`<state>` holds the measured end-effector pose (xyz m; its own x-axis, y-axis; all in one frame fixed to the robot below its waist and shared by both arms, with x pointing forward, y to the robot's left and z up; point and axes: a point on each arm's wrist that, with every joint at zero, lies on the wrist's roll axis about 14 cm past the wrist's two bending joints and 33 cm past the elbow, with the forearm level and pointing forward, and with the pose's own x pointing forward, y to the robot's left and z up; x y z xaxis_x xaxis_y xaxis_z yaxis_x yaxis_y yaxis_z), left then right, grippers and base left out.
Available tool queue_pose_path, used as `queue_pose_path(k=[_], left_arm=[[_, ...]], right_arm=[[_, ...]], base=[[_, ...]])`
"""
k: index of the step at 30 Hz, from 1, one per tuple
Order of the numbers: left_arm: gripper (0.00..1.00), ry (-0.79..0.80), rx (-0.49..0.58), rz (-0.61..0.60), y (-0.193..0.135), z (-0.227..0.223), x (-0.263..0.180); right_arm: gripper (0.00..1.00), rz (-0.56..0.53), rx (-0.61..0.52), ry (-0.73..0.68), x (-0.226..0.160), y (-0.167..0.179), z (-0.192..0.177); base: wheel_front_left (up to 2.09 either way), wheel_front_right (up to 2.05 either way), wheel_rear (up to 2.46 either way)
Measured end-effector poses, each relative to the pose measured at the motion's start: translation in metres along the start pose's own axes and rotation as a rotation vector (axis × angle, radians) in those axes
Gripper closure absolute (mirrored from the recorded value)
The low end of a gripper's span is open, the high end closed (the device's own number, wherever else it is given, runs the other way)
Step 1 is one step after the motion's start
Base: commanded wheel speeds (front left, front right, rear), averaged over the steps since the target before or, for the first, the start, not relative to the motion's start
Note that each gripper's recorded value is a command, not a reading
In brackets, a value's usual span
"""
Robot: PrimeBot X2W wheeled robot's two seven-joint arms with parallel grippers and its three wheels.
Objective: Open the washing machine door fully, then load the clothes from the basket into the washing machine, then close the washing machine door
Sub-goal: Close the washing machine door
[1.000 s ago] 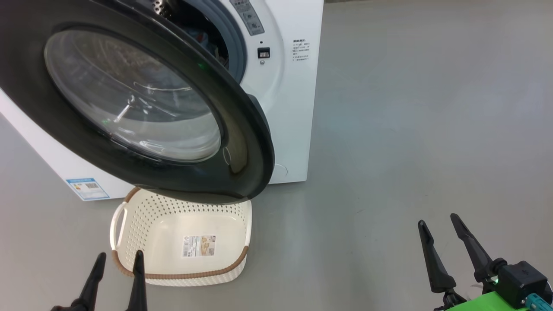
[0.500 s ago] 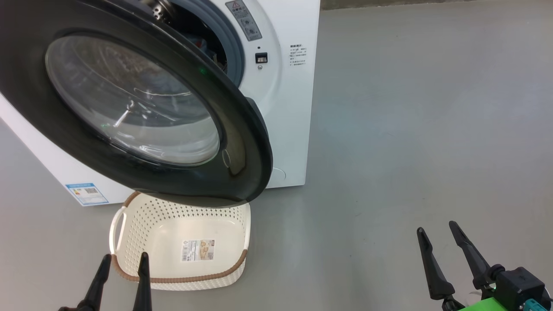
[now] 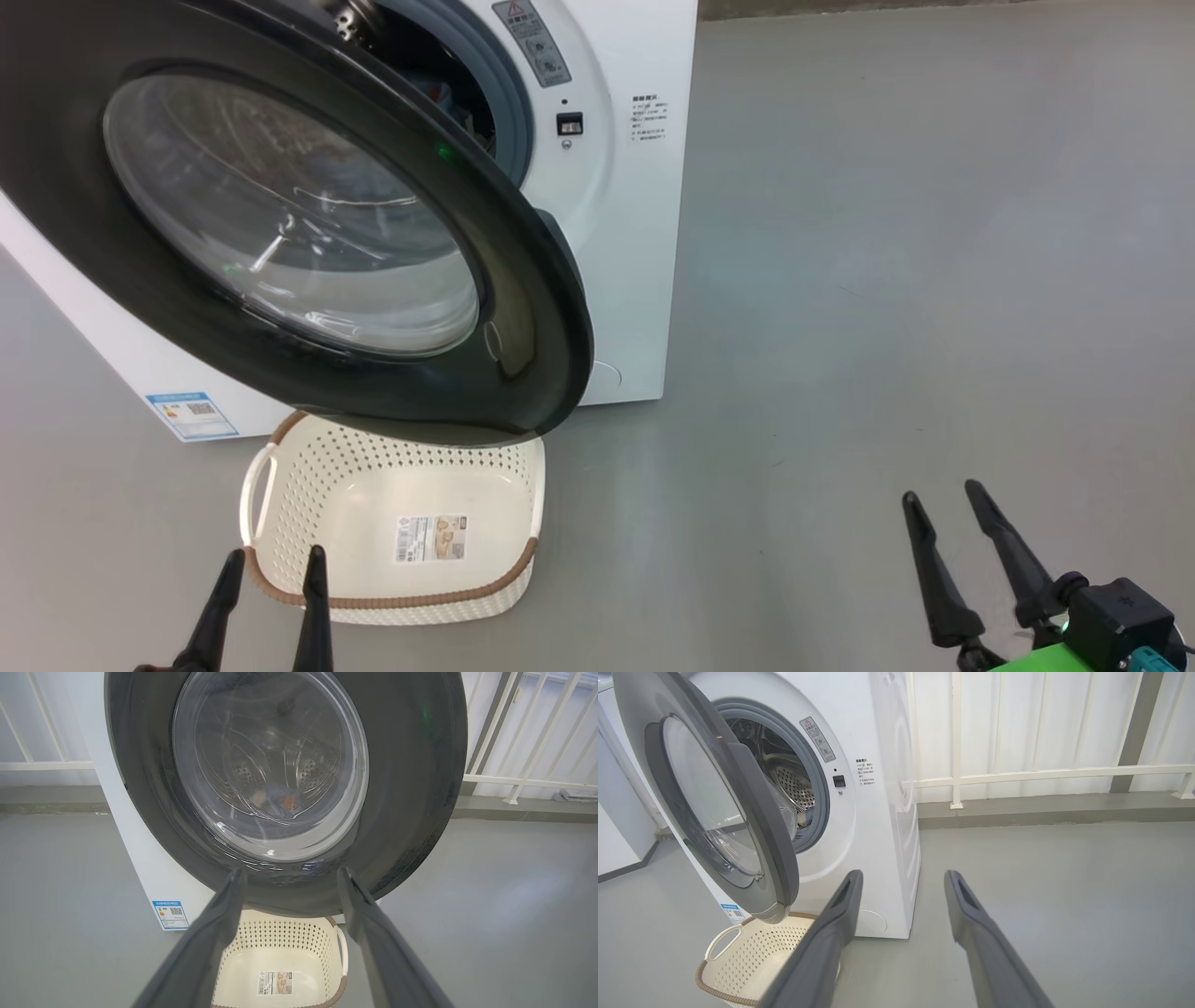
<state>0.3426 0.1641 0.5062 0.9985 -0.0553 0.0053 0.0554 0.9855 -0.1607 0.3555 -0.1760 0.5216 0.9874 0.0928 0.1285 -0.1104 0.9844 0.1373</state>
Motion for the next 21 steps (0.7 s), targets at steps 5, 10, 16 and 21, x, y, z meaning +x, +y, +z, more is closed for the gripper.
queue_pose_path(k=[5,10,16,21], left_arm=[[0.00,0.000,0.000,-0.001,-0.001,-0.001,-0.001],[0.00,-0.001,-0.001,0.003,0.000,0.000,-0.002],[0.00,-0.009,-0.002,0.004,-0.001,0.001,-0.002],[0.00,-0.018,-0.003,0.015,0.002,0.002,-0.001]], right_arm=[[1.00,0.000,0.007,0.003,0.001,0.001,-0.002],[1.00,0.005,0.012,0.009,0.002,0.003,-0.004],[1.00,0.018,0.016,0.033,0.005,0.005,-0.011],[1.00,0.033,0.012,0.079,0.014,0.006,-0.022]], base=[[0.00,0.00,0.00],[0.00,0.00,0.00],[0.00,0.00,0.00],[0.00,0.00,0.00]])
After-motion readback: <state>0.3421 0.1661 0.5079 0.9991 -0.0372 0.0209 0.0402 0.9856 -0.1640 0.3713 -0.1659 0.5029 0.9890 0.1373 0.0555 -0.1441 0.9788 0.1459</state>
